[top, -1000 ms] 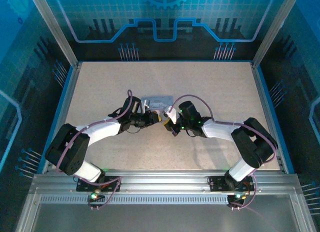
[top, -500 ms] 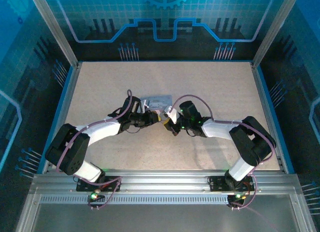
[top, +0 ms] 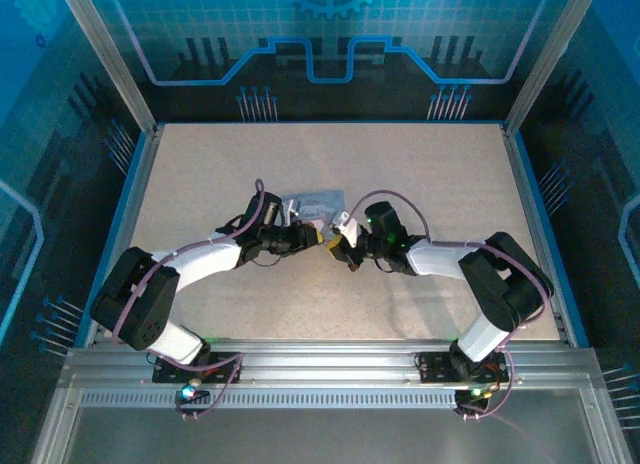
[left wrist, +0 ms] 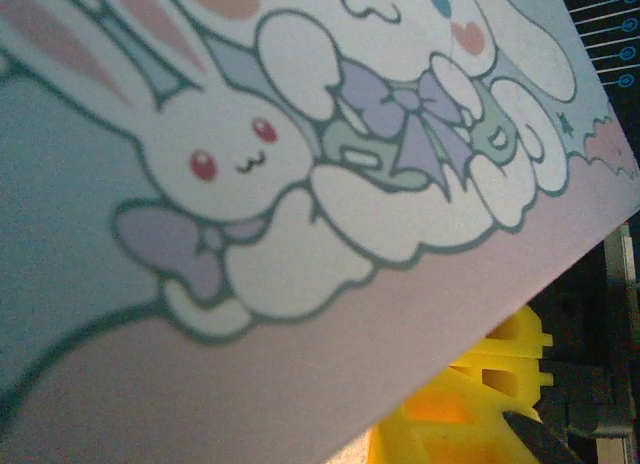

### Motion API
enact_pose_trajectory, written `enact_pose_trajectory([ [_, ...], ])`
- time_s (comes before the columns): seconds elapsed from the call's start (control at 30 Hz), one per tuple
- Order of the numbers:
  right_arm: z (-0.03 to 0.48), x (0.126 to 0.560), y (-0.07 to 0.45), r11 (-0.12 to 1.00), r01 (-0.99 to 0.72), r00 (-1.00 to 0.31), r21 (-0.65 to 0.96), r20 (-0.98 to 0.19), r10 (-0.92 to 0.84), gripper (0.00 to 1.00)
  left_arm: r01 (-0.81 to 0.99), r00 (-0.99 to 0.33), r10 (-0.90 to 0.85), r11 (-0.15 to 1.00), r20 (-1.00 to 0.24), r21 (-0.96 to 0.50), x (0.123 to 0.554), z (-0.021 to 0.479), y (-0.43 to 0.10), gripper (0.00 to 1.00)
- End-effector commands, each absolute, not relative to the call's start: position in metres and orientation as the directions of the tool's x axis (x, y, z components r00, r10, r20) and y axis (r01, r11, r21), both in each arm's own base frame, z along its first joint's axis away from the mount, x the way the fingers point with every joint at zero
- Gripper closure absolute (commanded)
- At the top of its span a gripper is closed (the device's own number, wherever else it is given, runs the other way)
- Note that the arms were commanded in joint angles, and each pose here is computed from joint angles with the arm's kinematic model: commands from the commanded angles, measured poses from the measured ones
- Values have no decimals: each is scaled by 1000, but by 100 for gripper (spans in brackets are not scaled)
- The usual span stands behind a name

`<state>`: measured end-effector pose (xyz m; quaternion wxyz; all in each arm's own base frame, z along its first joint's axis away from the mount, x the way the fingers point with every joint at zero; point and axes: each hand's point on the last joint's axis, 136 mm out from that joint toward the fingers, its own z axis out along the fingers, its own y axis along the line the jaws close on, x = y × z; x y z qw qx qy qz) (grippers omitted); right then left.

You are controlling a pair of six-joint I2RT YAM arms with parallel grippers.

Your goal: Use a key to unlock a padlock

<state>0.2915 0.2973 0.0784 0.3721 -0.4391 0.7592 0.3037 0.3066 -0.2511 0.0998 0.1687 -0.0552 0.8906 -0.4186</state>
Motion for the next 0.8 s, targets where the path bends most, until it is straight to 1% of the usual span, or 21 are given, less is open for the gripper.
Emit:
enact_pose_trajectory([
  [0.0, 113, 303, 305, 381, -920, -238, 90, -902, -361, 100, 126, -946, -167, 599, -277, -791, 302, 117, -267, 78],
  [0.27, 110, 302, 311, 354, -928, -255, 117, -891, -375, 100, 126, -947, -166, 596, -275, -793, 302, 116, -268, 78],
  [0.5, 117, 306, 324, 335, -935, -241, 112, -896, -374, 100, 121, -949, -162, 600, -269, -790, 302, 112, -269, 78],
  [0.77, 127, 315, 334, 348, -930, -242, 115, -906, -347, 100, 117, -953, -156, 604, -260, -788, 302, 106, -269, 78],
])
